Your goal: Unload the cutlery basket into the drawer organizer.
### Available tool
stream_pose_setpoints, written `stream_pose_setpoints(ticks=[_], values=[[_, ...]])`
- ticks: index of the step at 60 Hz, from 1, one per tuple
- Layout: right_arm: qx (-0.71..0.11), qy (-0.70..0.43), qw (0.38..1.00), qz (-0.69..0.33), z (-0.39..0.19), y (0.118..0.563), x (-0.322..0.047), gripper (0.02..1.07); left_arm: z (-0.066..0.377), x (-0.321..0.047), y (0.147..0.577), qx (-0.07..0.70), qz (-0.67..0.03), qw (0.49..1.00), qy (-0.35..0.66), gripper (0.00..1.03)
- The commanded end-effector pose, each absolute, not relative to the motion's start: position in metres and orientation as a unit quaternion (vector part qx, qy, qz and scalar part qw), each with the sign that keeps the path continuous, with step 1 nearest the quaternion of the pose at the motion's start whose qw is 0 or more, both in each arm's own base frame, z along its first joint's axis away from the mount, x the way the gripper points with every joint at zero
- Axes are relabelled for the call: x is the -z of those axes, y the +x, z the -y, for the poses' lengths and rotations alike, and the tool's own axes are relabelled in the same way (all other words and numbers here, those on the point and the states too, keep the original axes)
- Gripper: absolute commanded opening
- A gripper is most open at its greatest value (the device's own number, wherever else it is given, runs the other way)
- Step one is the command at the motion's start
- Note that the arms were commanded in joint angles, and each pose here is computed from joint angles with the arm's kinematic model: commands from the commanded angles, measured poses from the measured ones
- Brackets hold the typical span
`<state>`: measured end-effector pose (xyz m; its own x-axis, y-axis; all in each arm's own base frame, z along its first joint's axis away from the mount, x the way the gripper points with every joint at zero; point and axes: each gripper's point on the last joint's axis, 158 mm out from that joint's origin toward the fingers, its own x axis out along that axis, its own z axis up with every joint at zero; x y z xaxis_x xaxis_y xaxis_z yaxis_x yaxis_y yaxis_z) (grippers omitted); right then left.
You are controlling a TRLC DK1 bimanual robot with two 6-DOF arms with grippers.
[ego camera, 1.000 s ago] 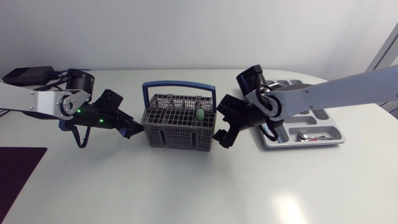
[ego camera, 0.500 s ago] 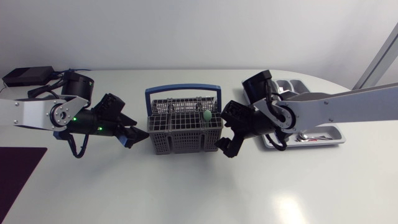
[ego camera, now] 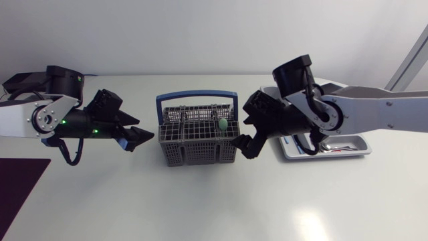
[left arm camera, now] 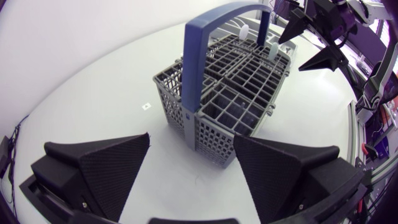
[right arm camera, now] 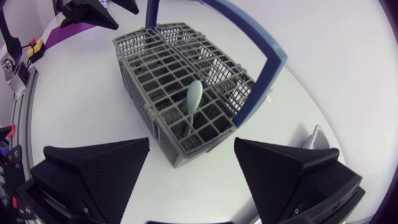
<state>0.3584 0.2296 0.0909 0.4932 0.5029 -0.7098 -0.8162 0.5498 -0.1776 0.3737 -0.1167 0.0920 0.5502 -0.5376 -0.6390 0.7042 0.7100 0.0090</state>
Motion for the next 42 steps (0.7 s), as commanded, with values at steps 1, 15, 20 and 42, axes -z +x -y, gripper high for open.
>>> stream_pose_setpoints(ticks=[1, 15, 20, 42], values=[[-0.401, -0.234, 0.830, -0.309, -0.244, 0.358, -0.103, 0.94, 0.121, -0.093, 0.359, 0.362, -0.315, 0.868, 0.129, 0.98], [-0.379, -0.215, 0.843, -0.315, -0.246, 0.379, -0.113, 0.88, 0.142, -0.107, 0.342, 0.392, -0.295, 0.858, 0.156, 0.98], [-0.377, -0.205, 0.846, -0.317, -0.233, 0.379, -0.117, 0.88, 0.162, -0.112, 0.336, 0.416, -0.287, 0.843, 0.186, 0.98], [-0.384, -0.225, 0.837, -0.319, -0.193, 0.333, -0.098, 0.88, 0.249, -0.136, 0.346, 0.501, -0.199, 0.763, 0.357, 0.99]])
